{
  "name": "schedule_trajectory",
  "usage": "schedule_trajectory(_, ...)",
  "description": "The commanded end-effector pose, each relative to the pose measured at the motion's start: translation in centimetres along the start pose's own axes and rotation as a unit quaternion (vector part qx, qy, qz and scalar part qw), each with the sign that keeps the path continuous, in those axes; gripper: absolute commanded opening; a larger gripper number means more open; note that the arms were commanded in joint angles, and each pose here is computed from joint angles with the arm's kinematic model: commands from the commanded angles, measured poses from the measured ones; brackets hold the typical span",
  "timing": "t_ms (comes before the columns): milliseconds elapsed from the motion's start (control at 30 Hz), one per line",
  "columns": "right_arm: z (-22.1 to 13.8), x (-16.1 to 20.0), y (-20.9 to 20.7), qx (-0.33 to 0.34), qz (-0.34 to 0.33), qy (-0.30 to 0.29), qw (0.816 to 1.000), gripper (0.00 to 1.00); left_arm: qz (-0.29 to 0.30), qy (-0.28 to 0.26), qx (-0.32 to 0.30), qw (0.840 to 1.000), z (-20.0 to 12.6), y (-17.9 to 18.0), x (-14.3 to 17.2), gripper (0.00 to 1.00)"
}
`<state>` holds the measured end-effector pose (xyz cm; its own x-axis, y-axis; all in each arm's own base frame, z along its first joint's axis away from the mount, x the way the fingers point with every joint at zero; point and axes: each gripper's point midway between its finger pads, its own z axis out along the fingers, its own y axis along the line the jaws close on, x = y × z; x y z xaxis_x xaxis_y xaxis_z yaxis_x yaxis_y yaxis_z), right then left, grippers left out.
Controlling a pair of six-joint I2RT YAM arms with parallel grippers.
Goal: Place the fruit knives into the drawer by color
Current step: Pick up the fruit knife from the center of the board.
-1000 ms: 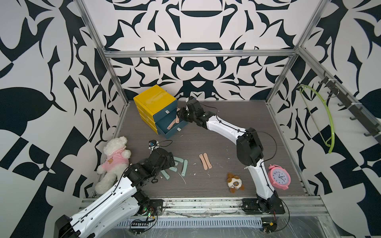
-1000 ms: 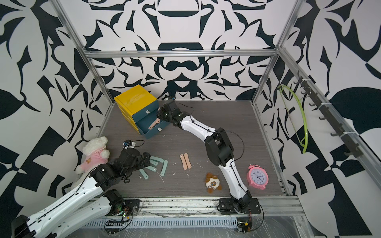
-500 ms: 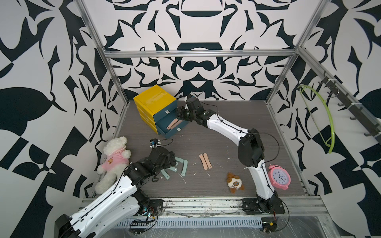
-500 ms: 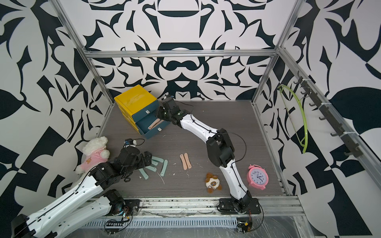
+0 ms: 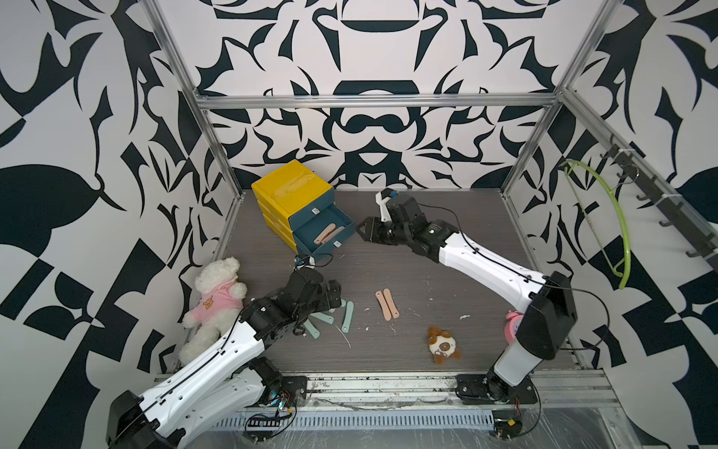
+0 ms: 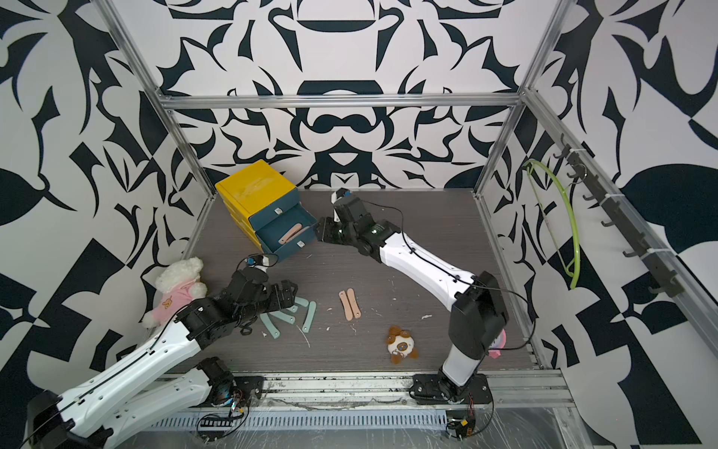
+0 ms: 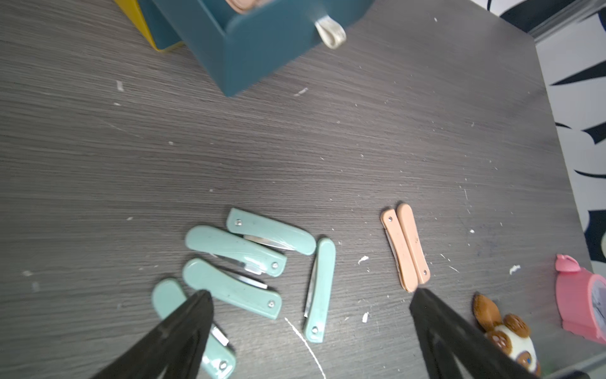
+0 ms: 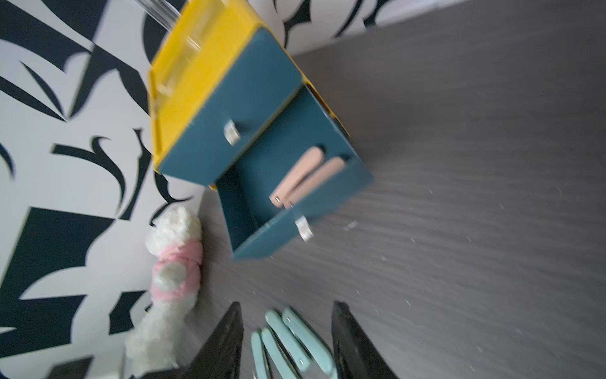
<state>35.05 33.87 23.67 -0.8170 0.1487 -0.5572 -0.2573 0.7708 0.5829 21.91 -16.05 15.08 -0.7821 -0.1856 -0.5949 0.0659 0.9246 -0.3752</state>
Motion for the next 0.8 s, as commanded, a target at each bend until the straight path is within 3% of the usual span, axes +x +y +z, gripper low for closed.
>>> schedule_trajectory(0,-1.9,3.6,-3.9,0.061,-0.019,0.036,0.997,0.47,0.011,0.009,0.042,0.999,0.5,-2.3,-0.5,0.99)
schedule_trajectory(167,-3.6,9.0,-8.7,0.125,-0.022,0.097,0.987,0.48,0.014,0.028,0.038,0.999,2.0,-2.6,0.1,0.99)
schedule_trajectory(367,-3.1,13.8,-12.3,0.184,-0.053,0.168,0.967,0.42,0.015,0.036,0.033,0.999,2.7,-2.4,0.5,0.99)
schedule_trajectory(533,-0.8,17.0,-10.8,0.186,-0.131,0.217,0.949,0.39,0.016,0.035,0.024,0.999,2.5,-1.8,0.8,0.99)
schedule_trajectory(767,0.7,20.1,-9.3,0.162,-0.132,0.257,0.944,0.38,0.02,0.027,0.01,0.999,1.7,-0.7,1.0,0.99)
